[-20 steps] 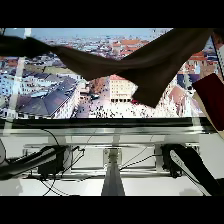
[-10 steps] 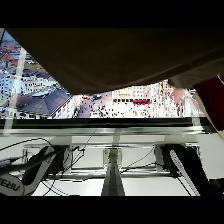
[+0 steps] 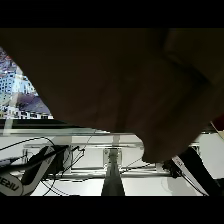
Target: Fold the clothes and pants, and hang the long-sleeved shirts on hangers.
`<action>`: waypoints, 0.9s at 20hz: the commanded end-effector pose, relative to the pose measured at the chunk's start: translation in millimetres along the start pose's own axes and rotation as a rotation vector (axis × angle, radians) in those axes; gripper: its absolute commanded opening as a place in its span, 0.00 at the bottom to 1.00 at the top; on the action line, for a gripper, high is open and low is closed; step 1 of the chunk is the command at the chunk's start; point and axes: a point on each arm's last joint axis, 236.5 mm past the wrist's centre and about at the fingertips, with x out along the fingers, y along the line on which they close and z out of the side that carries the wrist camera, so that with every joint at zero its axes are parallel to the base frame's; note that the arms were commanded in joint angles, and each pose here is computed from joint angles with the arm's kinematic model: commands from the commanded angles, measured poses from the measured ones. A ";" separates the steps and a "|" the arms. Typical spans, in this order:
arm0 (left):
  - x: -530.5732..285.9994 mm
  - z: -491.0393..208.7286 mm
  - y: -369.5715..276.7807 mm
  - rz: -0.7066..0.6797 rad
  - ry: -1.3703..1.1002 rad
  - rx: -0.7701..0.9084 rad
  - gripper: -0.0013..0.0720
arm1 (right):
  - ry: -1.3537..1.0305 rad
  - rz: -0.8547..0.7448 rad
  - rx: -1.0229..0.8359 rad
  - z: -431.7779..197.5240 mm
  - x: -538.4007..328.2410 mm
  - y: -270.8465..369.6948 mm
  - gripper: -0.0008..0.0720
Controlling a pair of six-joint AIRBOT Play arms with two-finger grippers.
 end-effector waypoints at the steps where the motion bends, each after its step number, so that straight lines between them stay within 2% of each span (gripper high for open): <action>1: 58.2 -99.6 26.3 -0.039 0.265 -0.059 0.04 | 0.355 0.103 0.028 -95.5 79.6 21.1 0.03; 5: 142.7 -222.1 15.7 -0.171 0.539 -0.016 0.04 | 0.634 0.147 0.033 -199.8 157.3 33.2 0.03; 8: 196.9 -284.8 28.2 -0.126 0.594 0.004 0.04 | 0.763 0.142 0.012 -268.6 206.8 34.5 0.03; 10: 225.7 -289.5 49.2 -0.034 0.519 0.012 0.04 | 0.750 0.128 0.004 -297.4 245.7 35.1 0.03; 13: 247.1 -261.6 81.6 0.117 0.360 0.030 0.04 | 0.648 0.102 0.055 -312.2 294.1 39.1 0.03; 15: 249.9 -256.8 88.2 0.146 0.332 0.038 0.04 | 0.614 0.082 0.111 -317.8 310.0 40.7 0.03; 18: 253.1 -280.4 85.1 0.119 0.387 0.020 0.04 | 0.649 0.083 0.135 -340.9 318.0 45.7 0.03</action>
